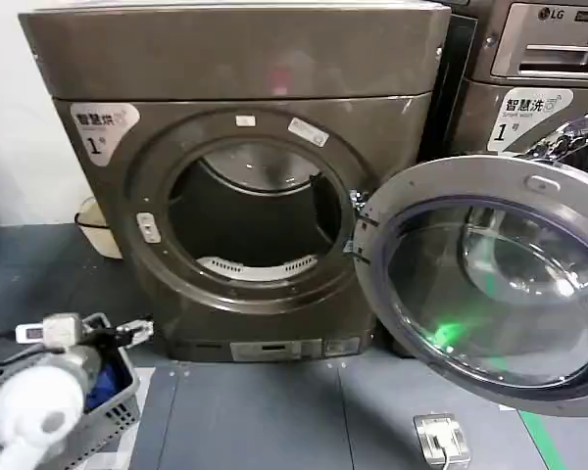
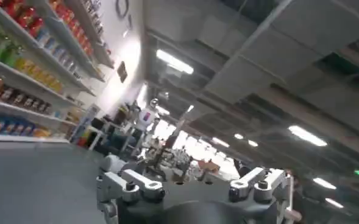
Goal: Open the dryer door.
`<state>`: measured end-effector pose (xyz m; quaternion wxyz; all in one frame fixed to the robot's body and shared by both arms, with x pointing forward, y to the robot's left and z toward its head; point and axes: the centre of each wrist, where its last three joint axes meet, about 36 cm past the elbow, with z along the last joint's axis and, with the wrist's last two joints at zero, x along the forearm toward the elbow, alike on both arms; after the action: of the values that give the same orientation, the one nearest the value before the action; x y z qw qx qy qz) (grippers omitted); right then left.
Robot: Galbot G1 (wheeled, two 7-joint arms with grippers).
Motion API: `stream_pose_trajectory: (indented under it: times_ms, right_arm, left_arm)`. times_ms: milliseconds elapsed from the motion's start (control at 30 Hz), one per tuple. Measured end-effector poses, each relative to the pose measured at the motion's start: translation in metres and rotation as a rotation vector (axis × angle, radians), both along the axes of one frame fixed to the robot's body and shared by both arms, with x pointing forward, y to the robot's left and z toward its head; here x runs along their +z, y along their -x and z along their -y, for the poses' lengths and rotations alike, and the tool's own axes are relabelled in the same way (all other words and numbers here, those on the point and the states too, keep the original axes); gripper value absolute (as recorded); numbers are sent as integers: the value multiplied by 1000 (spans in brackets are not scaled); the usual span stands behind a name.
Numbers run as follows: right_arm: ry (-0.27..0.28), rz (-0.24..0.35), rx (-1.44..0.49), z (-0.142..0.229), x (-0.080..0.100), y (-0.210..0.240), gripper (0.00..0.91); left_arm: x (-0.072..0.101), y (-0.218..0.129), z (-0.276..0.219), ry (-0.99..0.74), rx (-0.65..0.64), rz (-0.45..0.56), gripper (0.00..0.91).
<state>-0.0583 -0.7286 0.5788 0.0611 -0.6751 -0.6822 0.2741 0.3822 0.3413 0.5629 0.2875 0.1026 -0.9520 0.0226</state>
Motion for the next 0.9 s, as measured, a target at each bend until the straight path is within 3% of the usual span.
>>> stream_pose_trajectory:
  times_ms: [233,567,900]
  right_arm:
    - [-2,-3,17,-5,-5,-5,907]
    - [5,1,50,-13,-7,-14,907]
    - [6,8,66,-13,-10,-22,907]
  left_arm:
    - [16,-43,-39,71,157,-88,907]
    - [51,-115,-117,386,328,-220,907]
    - [29,-135,-174,522,478,-324,907]
